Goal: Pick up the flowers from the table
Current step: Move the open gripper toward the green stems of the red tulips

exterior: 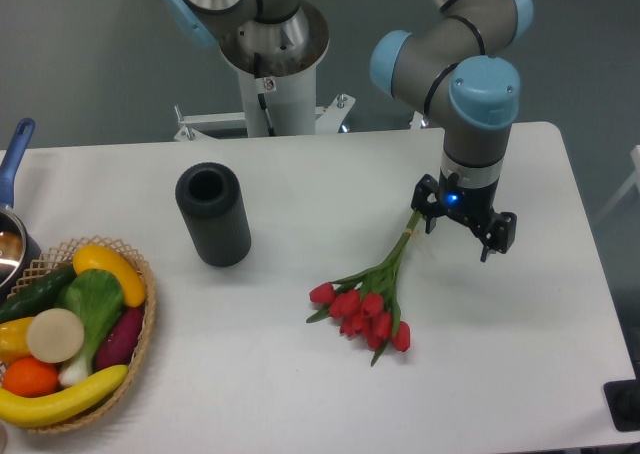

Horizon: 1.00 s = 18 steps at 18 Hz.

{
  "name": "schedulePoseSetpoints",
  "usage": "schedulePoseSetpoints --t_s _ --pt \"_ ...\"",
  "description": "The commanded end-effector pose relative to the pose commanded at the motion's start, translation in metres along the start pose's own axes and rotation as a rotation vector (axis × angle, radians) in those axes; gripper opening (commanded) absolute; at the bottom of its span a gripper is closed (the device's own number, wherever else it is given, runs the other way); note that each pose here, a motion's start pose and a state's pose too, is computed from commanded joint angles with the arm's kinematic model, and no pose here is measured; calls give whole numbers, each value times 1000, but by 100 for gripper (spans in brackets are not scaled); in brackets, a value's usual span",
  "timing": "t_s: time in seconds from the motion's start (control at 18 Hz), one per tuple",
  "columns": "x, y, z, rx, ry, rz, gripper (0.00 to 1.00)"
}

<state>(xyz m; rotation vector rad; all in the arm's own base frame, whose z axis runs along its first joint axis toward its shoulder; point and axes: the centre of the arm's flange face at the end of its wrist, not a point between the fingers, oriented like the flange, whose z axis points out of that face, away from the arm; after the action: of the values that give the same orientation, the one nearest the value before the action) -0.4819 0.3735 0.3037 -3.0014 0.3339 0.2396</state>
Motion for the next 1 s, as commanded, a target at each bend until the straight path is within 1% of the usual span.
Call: schedulePoseSetpoints --t_s 0.22,0.33,0.5,0.56,0.78,1.0 --pt "7 -3 0 3 6 4 100" --pt "9 -5 0 35 14 -4 100" --pt "14 3 10 64 44 -23 100" --pt "22 4 19 79 66 -28 100" --pt "35 1 30 80 37 -16 100" --pt "44 -2 39 72 70 -15 100"
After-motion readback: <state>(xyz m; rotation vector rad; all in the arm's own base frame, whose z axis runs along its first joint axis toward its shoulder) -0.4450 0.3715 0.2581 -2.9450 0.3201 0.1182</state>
